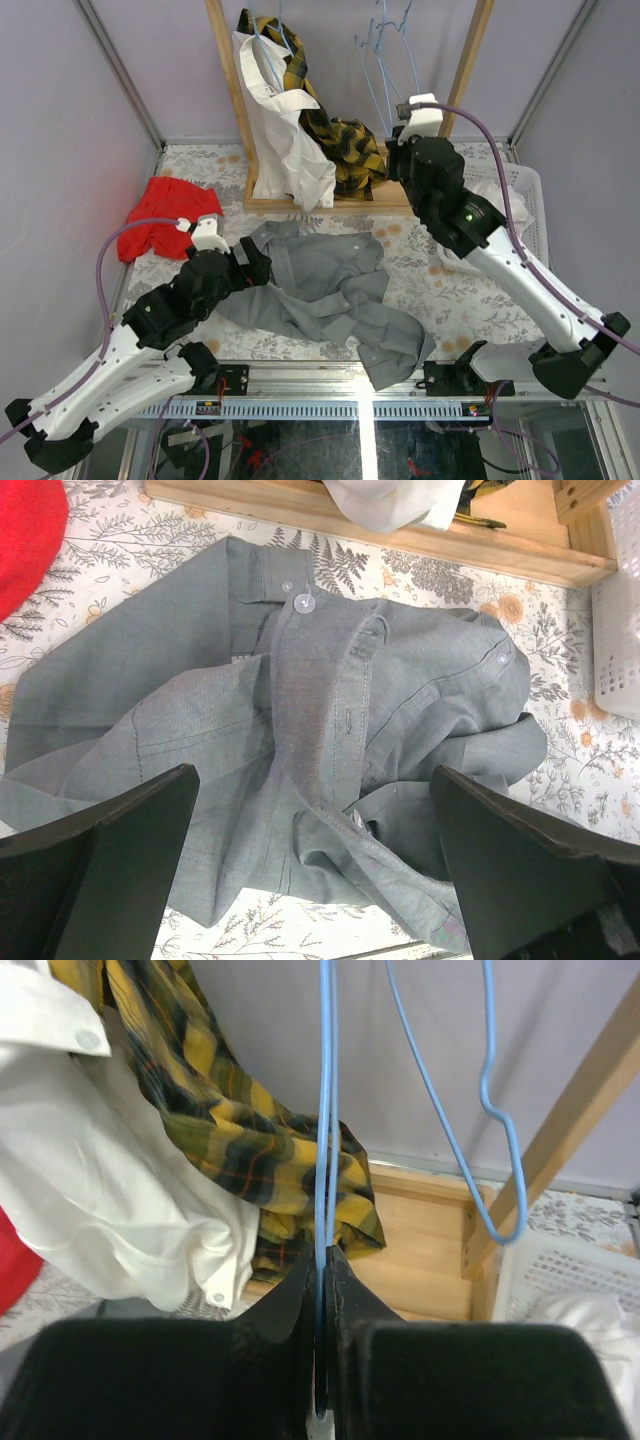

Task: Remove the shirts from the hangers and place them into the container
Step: Place the hanger at the clothesline.

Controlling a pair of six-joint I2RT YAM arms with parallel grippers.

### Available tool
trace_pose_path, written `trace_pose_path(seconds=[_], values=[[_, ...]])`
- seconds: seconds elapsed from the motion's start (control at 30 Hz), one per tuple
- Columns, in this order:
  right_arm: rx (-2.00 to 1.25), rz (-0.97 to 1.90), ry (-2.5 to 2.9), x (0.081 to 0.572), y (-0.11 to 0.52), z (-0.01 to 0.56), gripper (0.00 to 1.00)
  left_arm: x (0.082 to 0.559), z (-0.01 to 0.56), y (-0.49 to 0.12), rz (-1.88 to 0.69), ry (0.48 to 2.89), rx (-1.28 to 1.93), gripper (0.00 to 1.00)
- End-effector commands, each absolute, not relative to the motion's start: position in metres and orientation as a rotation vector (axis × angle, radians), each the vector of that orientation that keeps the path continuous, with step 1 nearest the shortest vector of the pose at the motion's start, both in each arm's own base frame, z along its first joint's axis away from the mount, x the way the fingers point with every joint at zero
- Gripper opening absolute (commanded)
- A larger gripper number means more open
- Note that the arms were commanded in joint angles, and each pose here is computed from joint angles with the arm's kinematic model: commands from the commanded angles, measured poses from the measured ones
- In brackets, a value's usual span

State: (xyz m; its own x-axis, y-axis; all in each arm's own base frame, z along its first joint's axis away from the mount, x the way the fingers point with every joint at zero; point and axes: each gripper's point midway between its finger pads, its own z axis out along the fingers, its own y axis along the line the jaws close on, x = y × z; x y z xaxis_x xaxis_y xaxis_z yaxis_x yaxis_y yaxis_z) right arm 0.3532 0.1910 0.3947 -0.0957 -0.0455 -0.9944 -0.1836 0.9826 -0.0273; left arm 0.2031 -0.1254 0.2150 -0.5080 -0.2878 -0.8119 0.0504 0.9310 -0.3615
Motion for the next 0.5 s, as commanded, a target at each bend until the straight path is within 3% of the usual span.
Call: trace_pose_path(seconds=[0.0,0.27,0.47], values=[[-0.102,0.214,1.602,0.366,0.194,0.442,0.00,0.205,0.239,-0.116,-0.429,1.996,-0.224,1.00],[-0.100,0.281,1.624,0.401,0.198,0.461,0.00,0.203,0.238,-0.120,-0.456,2.004,-0.211,1.00],[-0.139,0.282,1.823,0.424,0.207,0.401,0.00,0.201,0.233,-0.123,-0.465,2.023,-0.197,1.00]])
